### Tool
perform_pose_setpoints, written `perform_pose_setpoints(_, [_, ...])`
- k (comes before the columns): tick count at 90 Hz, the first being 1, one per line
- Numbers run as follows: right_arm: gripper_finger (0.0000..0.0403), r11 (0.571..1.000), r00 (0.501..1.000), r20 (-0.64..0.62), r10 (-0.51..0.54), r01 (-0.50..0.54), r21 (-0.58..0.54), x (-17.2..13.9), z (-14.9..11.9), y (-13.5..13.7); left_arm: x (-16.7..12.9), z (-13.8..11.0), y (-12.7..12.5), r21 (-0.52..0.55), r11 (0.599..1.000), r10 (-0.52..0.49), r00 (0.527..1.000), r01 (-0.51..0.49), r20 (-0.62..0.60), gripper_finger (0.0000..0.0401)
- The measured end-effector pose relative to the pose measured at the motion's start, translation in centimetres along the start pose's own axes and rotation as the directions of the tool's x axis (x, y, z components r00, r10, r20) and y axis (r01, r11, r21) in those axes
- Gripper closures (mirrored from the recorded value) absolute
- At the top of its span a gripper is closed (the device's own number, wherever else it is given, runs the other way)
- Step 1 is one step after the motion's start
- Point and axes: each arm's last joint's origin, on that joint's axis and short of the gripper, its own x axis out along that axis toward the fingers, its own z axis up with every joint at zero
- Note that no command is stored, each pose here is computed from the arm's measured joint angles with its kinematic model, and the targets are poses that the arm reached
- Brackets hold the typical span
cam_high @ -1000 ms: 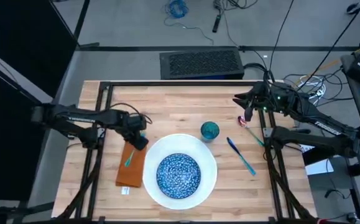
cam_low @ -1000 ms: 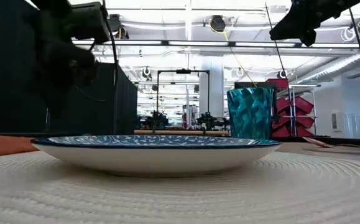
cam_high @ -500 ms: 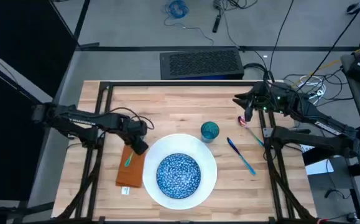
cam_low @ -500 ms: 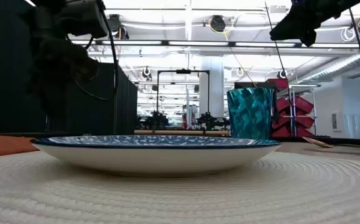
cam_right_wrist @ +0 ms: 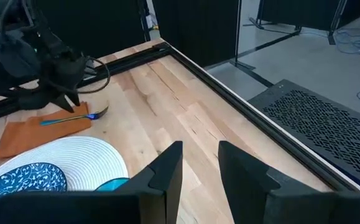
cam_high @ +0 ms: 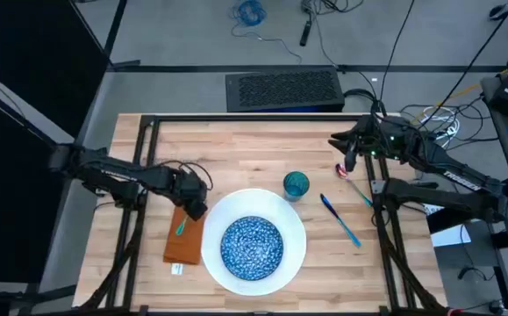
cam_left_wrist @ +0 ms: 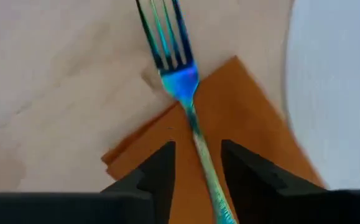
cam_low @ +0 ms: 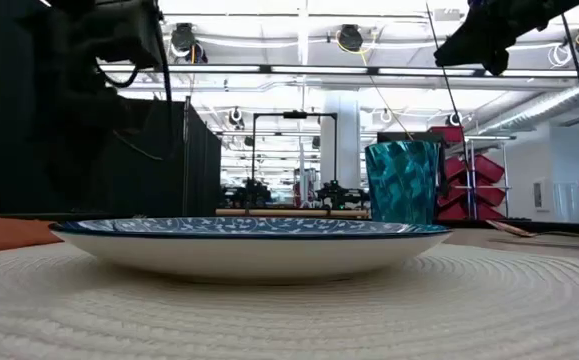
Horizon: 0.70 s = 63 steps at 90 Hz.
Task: Set table place
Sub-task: Stack the blue fork on top of the brown table napkin
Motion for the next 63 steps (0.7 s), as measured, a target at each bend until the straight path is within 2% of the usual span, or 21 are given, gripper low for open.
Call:
perform_pose_setpoints(32, [0.0312,1.000,1.000,-0.004,0.026,-0.026,0.003,0.0,0.0,0.1,2.7,0.3,-1.1,0.049,0.997,0.058,0.997,-0.056,-0.048,0.0285])
perform_pose_setpoints(53, [0.0312,1.000,1.000,-0.004,0.026,-0.026,0.002,0.0,0.0,0.1,3.2,0.3,-1.5,0.076,0.995,0.066,0.996,-0.062,-0.055,0.0285])
perform_pose_setpoints(63, [0.0312,1.000,1.000,-0.004,0.026,-0.026,0.003,0.0,0.0,0.1,3.3,0.4,-1.5,0.085,0.995,0.063,0.996,-0.058,-0.061,0.0302])
